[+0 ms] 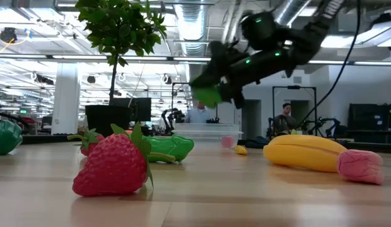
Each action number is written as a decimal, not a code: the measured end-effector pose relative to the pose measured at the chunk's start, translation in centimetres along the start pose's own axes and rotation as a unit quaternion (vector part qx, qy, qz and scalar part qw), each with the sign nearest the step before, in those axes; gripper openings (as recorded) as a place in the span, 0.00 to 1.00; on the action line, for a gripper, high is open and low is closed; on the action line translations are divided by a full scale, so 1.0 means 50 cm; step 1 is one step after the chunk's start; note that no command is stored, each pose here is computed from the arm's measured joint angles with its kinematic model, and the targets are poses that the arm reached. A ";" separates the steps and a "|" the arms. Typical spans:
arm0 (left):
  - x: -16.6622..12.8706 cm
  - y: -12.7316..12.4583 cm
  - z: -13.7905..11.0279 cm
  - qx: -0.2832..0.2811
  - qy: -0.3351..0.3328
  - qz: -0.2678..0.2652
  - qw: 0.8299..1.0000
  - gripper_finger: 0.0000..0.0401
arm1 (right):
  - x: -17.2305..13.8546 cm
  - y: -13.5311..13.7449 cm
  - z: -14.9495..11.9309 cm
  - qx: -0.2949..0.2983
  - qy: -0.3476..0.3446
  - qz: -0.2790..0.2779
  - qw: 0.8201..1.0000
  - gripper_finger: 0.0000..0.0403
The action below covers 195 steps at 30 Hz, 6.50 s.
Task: Pick and placing Produce into tupperware
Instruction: Put the green corn into the transparent bin, then put the green bell pepper into the transparent bin
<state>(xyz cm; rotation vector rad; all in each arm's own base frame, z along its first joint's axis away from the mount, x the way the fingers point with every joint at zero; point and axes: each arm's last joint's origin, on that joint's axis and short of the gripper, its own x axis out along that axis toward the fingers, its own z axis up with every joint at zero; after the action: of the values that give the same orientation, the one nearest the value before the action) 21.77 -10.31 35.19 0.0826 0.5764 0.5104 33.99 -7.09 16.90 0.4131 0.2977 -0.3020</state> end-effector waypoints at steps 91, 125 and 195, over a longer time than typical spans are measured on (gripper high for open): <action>0.016 -0.035 -0.234 0.063 0.258 -0.064 0.962 0.39 | -0.273 0.148 0.200 -0.210 0.185 0.062 0.958 0.62; 0.021 -0.053 -0.234 0.170 0.234 -0.136 0.947 0.39 | -0.335 0.241 0.155 -0.166 0.214 0.110 0.956 0.62; 0.130 -0.026 -0.441 0.090 0.350 -0.149 0.920 0.85 | -0.337 0.258 0.158 -0.134 0.196 0.123 0.964 0.62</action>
<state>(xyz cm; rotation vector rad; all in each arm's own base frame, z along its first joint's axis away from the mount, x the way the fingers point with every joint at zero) 15.09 -9.73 13.17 -0.0194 1.3179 0.1724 24.80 4.52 34.00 0.2358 0.6612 0.0696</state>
